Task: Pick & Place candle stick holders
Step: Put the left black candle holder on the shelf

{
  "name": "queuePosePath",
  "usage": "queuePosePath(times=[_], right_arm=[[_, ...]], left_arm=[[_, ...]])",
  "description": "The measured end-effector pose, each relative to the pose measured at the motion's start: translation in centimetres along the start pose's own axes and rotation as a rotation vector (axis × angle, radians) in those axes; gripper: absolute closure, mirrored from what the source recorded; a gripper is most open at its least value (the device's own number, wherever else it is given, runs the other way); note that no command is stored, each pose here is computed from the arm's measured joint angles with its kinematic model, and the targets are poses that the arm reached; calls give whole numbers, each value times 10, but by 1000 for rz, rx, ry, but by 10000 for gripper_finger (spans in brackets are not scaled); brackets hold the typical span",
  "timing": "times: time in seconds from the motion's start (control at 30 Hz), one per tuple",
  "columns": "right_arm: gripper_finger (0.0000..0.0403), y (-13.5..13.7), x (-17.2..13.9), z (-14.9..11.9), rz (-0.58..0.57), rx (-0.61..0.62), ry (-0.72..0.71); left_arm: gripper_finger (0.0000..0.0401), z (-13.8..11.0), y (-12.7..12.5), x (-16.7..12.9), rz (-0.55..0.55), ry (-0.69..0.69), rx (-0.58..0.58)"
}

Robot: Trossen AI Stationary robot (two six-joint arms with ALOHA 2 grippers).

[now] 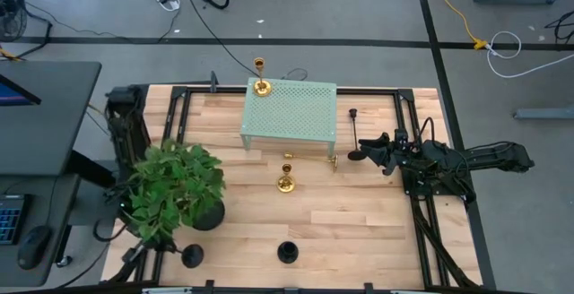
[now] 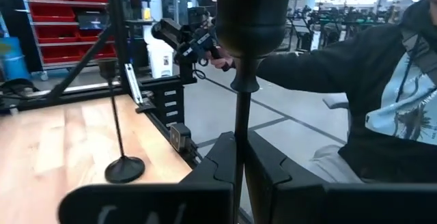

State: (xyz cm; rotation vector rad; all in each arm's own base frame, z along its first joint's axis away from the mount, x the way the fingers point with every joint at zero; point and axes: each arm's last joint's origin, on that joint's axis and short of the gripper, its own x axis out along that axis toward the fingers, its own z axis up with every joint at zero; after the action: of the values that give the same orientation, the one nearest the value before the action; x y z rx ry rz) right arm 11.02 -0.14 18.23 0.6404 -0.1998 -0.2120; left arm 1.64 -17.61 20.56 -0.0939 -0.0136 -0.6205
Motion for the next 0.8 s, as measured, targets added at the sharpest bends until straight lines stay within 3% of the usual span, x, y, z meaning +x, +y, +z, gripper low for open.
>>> queuePosePath(times=[0.17, 0.43, 0.67, 0.8], right_arm=[[218, 0, 0, 0, 0, 0, 0], [218, 0, 0, 0, -1, 0, 0], [218, 0, 0, 0, -1, -3, 0], [218, 0, 0, 0, -1, -10, 1]], left_arm=[[391, 6, -7, -16, -71, -9, -17], [391, 23, -11, -41, 50, -13, 24], [391, 53, -14, -60, 140, 24, 59], [391, 72, -14, -69, 101, 35, 62]])
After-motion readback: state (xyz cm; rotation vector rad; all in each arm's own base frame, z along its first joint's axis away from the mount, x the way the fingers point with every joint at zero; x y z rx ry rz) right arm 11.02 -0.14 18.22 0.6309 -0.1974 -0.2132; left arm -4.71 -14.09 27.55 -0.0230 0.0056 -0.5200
